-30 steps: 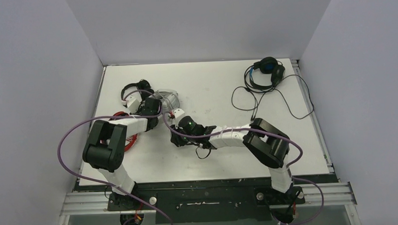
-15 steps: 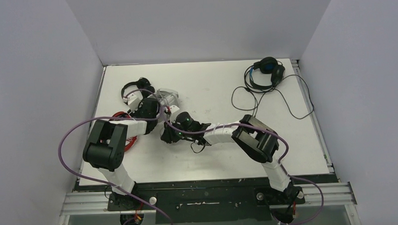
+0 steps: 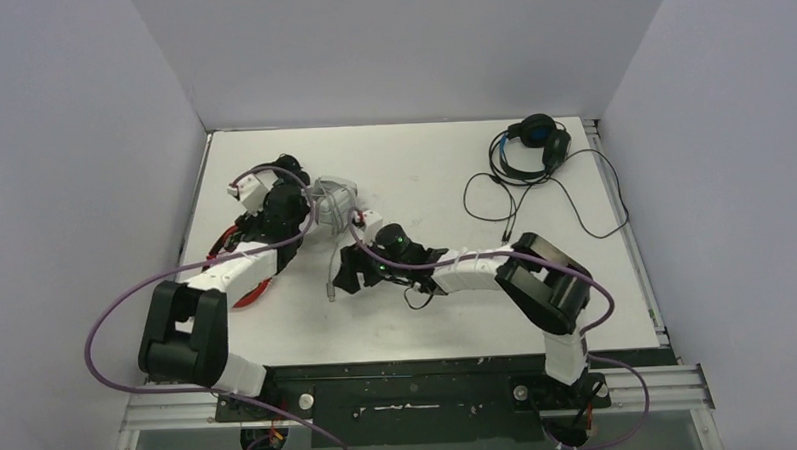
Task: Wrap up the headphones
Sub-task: Reset both arms
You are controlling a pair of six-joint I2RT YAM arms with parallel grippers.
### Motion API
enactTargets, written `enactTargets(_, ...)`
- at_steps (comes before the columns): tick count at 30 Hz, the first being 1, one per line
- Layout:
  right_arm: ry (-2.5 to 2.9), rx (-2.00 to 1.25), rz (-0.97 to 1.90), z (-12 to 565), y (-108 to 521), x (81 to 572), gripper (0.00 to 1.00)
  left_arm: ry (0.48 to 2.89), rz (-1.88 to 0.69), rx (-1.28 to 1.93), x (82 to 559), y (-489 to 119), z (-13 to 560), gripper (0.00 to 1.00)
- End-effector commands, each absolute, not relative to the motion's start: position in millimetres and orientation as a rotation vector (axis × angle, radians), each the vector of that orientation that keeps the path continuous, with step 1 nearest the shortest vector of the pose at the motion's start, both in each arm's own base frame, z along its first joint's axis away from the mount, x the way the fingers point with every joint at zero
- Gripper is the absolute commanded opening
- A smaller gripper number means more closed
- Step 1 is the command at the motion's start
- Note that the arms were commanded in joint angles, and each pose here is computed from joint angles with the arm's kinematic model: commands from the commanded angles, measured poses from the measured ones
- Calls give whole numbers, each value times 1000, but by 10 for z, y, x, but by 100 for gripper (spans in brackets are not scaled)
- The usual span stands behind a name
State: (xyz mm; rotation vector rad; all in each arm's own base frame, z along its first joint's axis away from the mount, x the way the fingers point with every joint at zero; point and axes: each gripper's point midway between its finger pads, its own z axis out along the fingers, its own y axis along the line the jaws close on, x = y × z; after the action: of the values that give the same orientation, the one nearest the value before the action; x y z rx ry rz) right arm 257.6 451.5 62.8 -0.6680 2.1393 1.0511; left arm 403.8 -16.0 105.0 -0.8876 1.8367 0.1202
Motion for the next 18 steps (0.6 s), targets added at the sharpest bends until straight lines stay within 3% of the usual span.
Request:
enactTargets(1, 1965, -575, 1028, 1309, 4180, 2738, 73, 1868, -16, -758, 3911, -410, 1452, 82)
enactTargets(4, 1947, -531, 911, 1387, 3797, 2796, 74, 1927, -73, -555, 3689, -695, 1557, 87)
enactTargets(5, 1944, -508, 865, 1406, 3643, 2823, 75, 1936, -90, -480, 3614, -817, 1585, 95)
enactTargets(6, 1949, -478, 811, 1389, 3476, 2847, 75, 1942, -106, -408, 3520, -944, 1599, 97)
enactTargets(12, 1873, -156, 441, 1376, 2121, 2926, 79, 1882, -202, -114, 2889, -1410, 1406, 97)
enactTargets(18, 1695, -42, 120, 1549, 1171, 2767, 81, 1772, -220, -38, 2649, -1311, 1386, 97)
